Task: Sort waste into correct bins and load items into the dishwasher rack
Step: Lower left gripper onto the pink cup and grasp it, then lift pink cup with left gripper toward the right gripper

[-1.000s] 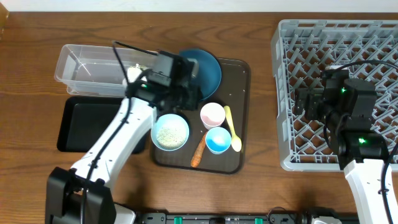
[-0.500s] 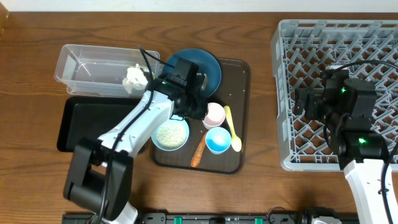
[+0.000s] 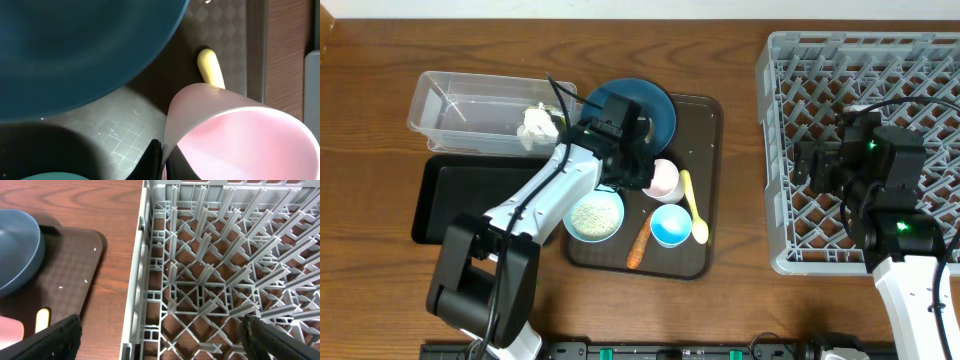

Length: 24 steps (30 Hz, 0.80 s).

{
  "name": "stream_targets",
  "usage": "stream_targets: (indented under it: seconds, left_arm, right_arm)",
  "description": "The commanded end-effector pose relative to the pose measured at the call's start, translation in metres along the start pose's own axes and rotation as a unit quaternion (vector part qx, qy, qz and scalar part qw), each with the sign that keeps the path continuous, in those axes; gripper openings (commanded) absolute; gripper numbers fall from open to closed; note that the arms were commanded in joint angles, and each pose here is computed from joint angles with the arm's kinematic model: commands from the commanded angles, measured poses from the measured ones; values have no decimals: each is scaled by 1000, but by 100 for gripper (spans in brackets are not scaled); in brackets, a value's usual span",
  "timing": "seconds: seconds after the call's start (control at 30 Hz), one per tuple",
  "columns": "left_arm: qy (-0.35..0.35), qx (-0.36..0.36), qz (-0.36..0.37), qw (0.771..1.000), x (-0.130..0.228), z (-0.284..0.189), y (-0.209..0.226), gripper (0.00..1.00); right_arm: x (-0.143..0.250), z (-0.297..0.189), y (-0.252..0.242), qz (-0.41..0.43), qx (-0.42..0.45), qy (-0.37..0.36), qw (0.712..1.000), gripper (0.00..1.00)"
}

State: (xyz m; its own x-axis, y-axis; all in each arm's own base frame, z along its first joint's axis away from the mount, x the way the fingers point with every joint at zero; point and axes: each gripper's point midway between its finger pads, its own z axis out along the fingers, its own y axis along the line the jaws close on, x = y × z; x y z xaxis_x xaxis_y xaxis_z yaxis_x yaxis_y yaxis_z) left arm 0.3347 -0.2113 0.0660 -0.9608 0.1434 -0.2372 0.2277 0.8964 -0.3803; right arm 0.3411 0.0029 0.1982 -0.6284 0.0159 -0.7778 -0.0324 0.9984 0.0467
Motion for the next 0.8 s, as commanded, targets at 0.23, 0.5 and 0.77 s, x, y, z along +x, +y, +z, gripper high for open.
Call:
stream_targets:
  seconds: [0.23,0.5,0.77]
  left_arm:
    - [-118,165,-83,976,-74,-73,-16,6]
    - [-147,350,-123,917,-116,-122,-30,7]
    - [-129,406,-68,902,-109,-133,-58,8]
  right_arm:
    - [-36,11,23,-14,-63,-59,996,99]
    - [-41,6,125,-65,-400,-89,910,99]
    - [-35,-33,163,-121,-603,-126,779,99]
